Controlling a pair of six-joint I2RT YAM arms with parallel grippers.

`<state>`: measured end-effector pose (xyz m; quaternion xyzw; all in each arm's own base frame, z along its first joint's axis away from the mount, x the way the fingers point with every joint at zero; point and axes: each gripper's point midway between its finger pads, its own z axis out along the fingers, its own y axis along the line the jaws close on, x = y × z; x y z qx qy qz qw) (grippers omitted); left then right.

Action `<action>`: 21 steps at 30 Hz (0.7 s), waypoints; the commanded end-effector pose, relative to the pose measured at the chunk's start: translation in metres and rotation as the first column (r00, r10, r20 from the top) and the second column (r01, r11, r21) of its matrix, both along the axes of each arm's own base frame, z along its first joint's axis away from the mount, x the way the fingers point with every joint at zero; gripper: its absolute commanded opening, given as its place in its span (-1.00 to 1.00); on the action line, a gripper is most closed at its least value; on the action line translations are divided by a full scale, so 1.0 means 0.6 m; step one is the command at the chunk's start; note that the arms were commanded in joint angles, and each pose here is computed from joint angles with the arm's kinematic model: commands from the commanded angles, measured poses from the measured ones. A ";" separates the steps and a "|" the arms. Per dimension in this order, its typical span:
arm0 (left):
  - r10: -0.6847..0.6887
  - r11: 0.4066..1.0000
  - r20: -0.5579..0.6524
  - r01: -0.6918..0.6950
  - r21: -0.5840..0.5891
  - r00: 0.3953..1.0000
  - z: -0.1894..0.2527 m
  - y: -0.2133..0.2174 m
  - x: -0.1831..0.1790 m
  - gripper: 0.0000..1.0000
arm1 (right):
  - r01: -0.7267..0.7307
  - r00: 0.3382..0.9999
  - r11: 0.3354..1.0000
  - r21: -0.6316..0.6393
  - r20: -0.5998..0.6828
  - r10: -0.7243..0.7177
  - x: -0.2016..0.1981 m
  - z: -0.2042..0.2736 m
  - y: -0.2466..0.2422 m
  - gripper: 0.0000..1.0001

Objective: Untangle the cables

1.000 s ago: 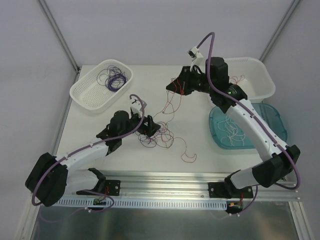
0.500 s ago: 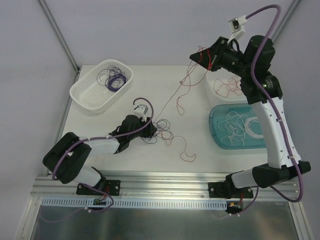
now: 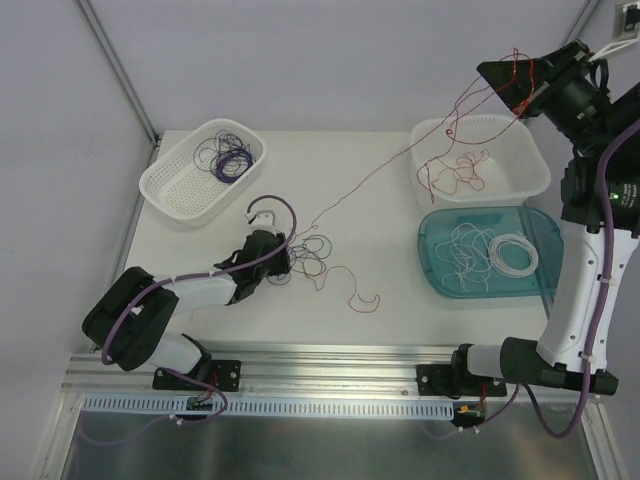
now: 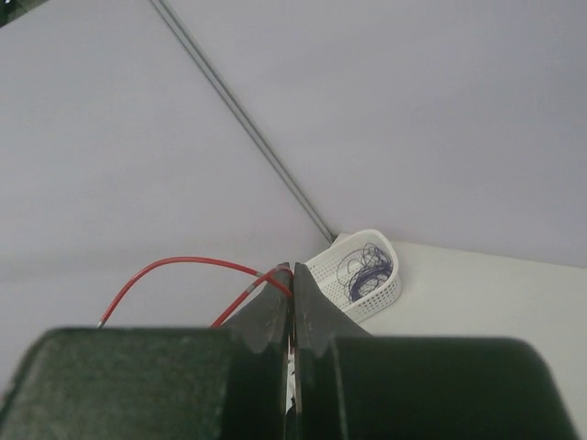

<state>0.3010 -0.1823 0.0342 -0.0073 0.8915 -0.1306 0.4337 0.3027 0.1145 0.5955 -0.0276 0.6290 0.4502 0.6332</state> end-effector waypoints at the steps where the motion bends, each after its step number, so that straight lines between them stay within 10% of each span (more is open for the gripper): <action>1: 0.160 0.987 -0.002 -0.160 0.022 0.987 0.012 0.051 0.014 -0.06 | -0.014 0.990 1.000 0.027 0.143 0.010 -0.061 0.077 -0.012 -0.99; 12: 0.479 0.878 -0.108 -0.477 0.049 0.871 0.001 0.189 -0.019 -0.09 | 0.050 0.984 0.997 0.066 0.166 -0.061 -0.058 0.098 -0.062 -0.99; 21: 0.286 0.953 -0.055 -0.290 -0.092 0.957 0.086 0.132 0.004 0.43 | 0.021 0.998 0.996 0.086 0.065 -0.027 0.000 0.043 -0.074 -0.99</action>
